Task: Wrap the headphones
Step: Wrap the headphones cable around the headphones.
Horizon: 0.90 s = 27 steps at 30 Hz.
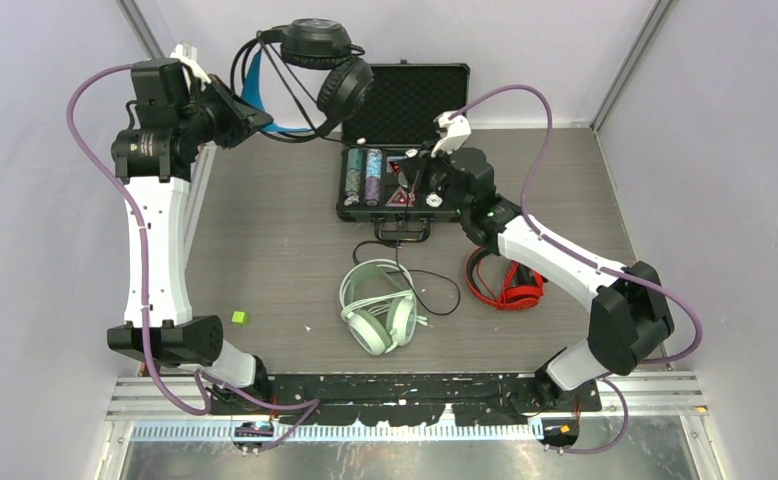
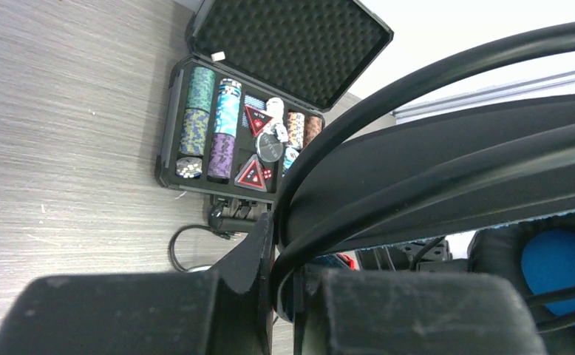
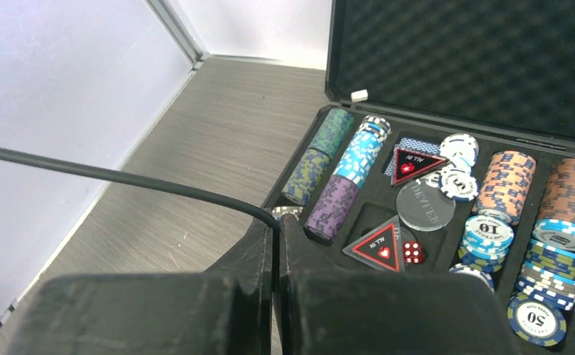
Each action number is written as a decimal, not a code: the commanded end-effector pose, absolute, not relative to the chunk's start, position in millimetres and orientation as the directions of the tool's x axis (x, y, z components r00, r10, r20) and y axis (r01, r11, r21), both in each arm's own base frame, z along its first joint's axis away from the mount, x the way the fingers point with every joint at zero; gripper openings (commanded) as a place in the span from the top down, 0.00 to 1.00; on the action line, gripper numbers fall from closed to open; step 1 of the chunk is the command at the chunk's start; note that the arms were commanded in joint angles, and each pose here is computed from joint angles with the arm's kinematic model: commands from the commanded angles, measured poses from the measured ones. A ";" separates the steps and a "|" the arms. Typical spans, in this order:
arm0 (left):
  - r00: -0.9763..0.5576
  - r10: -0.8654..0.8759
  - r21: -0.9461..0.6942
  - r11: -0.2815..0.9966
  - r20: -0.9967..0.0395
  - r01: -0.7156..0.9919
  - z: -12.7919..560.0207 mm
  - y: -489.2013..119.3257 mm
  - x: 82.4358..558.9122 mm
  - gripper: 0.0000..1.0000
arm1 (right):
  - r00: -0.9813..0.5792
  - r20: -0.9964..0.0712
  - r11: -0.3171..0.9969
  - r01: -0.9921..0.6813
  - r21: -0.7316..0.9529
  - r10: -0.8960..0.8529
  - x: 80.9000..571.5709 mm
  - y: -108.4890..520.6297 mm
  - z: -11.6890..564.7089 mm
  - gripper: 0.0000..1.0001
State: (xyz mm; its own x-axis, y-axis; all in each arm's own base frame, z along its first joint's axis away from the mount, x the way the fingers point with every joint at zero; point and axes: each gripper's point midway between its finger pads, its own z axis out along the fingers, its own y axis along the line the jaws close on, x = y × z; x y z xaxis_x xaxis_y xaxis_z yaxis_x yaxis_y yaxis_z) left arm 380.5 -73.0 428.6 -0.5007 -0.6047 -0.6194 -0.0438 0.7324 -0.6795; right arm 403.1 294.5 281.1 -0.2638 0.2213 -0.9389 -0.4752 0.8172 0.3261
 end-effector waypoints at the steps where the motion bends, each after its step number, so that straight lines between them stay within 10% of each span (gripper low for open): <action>1: -0.399 -0.603 -0.694 0.707 -0.691 0.134 495.2 -82.2 356.7 1.00 | -0.249 -0.928 0.861 -0.366 0.354 0.275 419.4 257.6 277.5 1.00; 11: -0.465 -0.555 -0.721 0.583 -0.690 0.374 517.2 -119.1 344.5 1.00 | -0.311 -0.908 0.773 -0.488 0.405 0.280 416.3 284.0 267.8 1.00; 27: -0.220 0.374 0.000 0.505 -0.901 0.863 367.9 -157.7 298.0 1.00 | -0.440 -0.848 0.610 -0.597 0.522 0.295 363.7 249.7 335.7 1.00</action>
